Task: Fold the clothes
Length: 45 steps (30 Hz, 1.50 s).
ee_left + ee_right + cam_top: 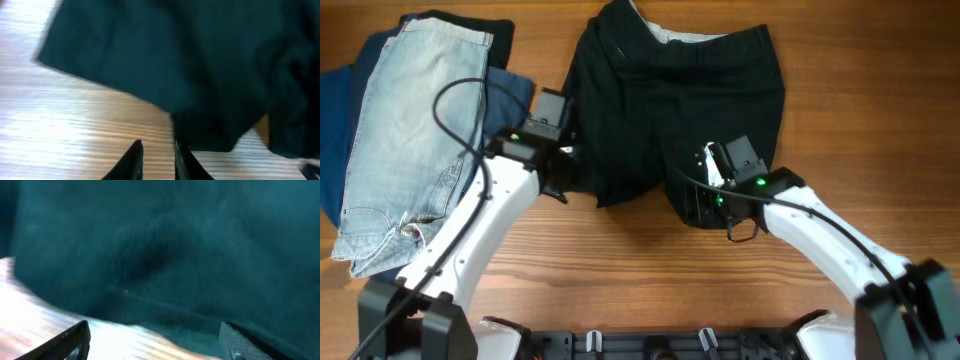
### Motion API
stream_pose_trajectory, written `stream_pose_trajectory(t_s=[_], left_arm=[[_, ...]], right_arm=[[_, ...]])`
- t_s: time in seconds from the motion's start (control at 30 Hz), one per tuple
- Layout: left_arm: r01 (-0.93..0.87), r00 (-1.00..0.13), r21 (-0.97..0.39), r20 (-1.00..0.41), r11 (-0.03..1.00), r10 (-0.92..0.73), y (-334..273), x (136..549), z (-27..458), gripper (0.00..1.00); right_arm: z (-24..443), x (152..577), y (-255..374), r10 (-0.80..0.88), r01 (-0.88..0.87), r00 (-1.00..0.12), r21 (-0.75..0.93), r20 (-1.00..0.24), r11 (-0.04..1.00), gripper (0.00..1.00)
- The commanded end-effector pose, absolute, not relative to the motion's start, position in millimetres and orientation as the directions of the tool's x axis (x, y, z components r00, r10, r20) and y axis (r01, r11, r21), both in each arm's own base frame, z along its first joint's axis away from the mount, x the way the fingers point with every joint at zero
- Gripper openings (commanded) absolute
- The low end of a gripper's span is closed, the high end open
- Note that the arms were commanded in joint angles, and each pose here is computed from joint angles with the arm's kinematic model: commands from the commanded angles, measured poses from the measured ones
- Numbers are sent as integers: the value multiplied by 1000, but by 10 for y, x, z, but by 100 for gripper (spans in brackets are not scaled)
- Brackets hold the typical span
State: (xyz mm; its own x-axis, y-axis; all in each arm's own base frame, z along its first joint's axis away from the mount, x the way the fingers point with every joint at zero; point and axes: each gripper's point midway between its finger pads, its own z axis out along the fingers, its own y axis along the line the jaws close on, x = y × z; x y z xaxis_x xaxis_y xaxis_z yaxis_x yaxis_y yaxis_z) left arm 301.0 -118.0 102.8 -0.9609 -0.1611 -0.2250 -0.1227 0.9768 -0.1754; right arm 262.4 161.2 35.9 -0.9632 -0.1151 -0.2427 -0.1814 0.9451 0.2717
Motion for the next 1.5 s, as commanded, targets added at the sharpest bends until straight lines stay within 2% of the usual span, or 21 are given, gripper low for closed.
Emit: stream_pose_trajectory(t_s=[0.0, 0.03, 0.07, 0.13, 0.17, 0.4, 0.47, 0.5, 0.53, 0.6, 0.67, 0.77, 1.0, 1.17, 1.2, 1.27, 1.3, 1.37, 1.47], left_arm=[[-26, -972, -220, -222, 975, -76, -1533, 2892, 917, 23], [12, -972, -221, -233, 975, -41, -1642, 2854, 899, 24], [26, -970, -213, -240, 977, -27, -1675, 2840, 898, 25], [41, -966, -189, -257, 981, -9, -1695, 2836, 899, 25], [43, -965, -180, -262, 983, -6, -1694, 2838, 897, 26], [42, -965, -172, -262, 984, -5, -1671, 2838, 894, 26], [44, -969, -161, -245, 986, 3, -1649, 2796, 878, 29], [44, -973, -159, -232, 986, 6, -1642, 2765, 865, 32], [43, -975, -157, -221, 987, 7, -1633, 2738, 847, 40], [44, -980, -158, -200, 986, 12, -1624, 2675, 767, 50], [61, -985, -192, -169, 979, 28, -1677, 2577, 664, 54], [104, -984, -215, -164, 971, 69, -1744, 2519, 603, 55], [223, -947, -230, -280, 947, 155, -1907, 2650, 528, 60], [241, -947, -195, -261, 951, 187, -1827, 2572, 325, 60], [237, -950, -184, -248, 954, 189, -1799, 2546, 277, 56], [238, -952, -192, -243, 952, 189, -1812, 2538, 270, 38], [237, -953, -210, -240, 949, 185, -1842, 2531, 278, 24], [245, -951, -253, -250, 936, 181, -1929, 2546, 308, 6], [199, -957, -283, -264, 938, 124, -1982, 2621, 366, 4]], right_arm=[[83, 2699, 1573, -92, -141, -972, 227, -216, 964, 79], [29, 2720, 1568, -77, -124, -974, 222, -211, 967, 68], [16, 2726, 1554, -66, -112, -976, 215, -209, 970, 62], [37, 2741, 1539, -41, -87, -976, 212, -214, 973, 15], [50, 2752, 1537, -35, -82, -976, 214, -217, 973, 4], [263, 2646, 1299, 31, -5, -984, 202, -176, 979, 4], [295, 2597, 1213, 49, 17, -986, 195, -158, 981, 5], [295, 2586, 1184, 55, 25, -987, 192, -151, 981, 8], [294, 2587, 1170, 57, 28, -987, 190, -150, 981, 13], [299, 2611, 1174, 49, 18, -986, 193, -160, 981, 30], [301, 2622, 1161, 52, 19, -985, 193, -163, 981, 34], [300, 2648, 1095, 73, 41, -984, 193, -162, 980, 34], [326, 2750, 927, 114, 72, -980, 244, -165, 967, 34], [344, 2800, 827, 144, 94, -976, 274, -166, 957, 34], [352, 2814, 805, 146, 94, -975, 282, -168, 955, 34], [388, 2841, 799, 152, 95, -974, 304, -169, 948, 34], [412, 2860, 788, 160, 101, -973, 313, -169, 944, 34], [461, 2891, 775, 153, 87, -972, 331, -177, 940, 34], [518, 2909, 712, 163, 93, -968, 335, -188, 937, 34]])
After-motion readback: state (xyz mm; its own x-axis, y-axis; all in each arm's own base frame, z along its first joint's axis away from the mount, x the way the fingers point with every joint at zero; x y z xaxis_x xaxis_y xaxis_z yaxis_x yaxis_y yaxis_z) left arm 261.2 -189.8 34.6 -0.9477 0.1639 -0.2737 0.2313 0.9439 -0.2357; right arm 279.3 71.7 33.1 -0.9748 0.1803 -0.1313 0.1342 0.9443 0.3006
